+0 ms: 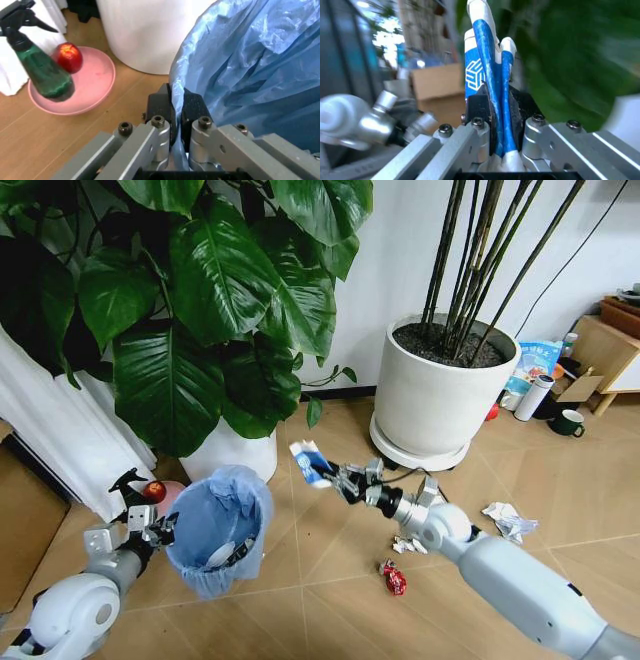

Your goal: Pick up the trash bin and place the garbage on the floor into it.

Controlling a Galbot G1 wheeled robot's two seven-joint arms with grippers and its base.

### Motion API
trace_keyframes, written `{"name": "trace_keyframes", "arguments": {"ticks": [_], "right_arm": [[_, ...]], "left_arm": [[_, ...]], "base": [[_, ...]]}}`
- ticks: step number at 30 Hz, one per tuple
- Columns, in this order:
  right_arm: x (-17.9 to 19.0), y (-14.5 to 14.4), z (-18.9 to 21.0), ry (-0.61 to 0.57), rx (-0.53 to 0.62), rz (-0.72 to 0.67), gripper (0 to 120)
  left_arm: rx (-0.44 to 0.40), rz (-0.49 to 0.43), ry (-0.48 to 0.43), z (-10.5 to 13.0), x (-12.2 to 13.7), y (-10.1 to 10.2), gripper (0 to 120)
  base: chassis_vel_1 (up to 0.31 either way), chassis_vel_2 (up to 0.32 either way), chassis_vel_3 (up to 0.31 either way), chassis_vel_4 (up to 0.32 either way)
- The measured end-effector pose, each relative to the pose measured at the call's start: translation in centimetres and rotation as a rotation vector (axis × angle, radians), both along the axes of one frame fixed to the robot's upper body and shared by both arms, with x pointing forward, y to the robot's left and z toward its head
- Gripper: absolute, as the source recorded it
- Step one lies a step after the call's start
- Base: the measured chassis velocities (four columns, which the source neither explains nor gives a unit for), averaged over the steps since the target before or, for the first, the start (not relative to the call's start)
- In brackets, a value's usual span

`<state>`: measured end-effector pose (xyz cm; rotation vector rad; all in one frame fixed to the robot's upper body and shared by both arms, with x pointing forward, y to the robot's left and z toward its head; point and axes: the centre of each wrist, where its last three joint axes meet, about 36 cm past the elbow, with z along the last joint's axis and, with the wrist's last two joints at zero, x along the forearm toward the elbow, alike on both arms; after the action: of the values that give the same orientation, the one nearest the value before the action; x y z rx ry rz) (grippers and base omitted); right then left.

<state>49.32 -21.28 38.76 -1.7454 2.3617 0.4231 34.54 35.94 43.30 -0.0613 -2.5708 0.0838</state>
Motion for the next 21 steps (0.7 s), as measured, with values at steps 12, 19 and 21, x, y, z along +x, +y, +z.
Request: {"name": "trace_keyframes", "arguments": {"ticks": [12,19,21], "right_arm": [[1.2,8.1,-2.8,0.064,-0.009,0.189,5],[1.9,9.7,-4.6,0.074,-0.082,0.213,14],[1.9,9.7,-4.9,0.081,-0.109,0.212,20]], "left_arm": [[-0.018,-0.04,0.009,0.3,0.7,-0.6,0],[-0.034,-0.049,0.009,0.7,0.7,-0.8,0],[-0.04,-0.051,0.009,0.8,0.7,-0.8,0]], "base": [[0.0,0.0,0.0,0.0],[0.0,0.0,0.0,0.0],[0.0,0.0,0.0,0.0]]}}
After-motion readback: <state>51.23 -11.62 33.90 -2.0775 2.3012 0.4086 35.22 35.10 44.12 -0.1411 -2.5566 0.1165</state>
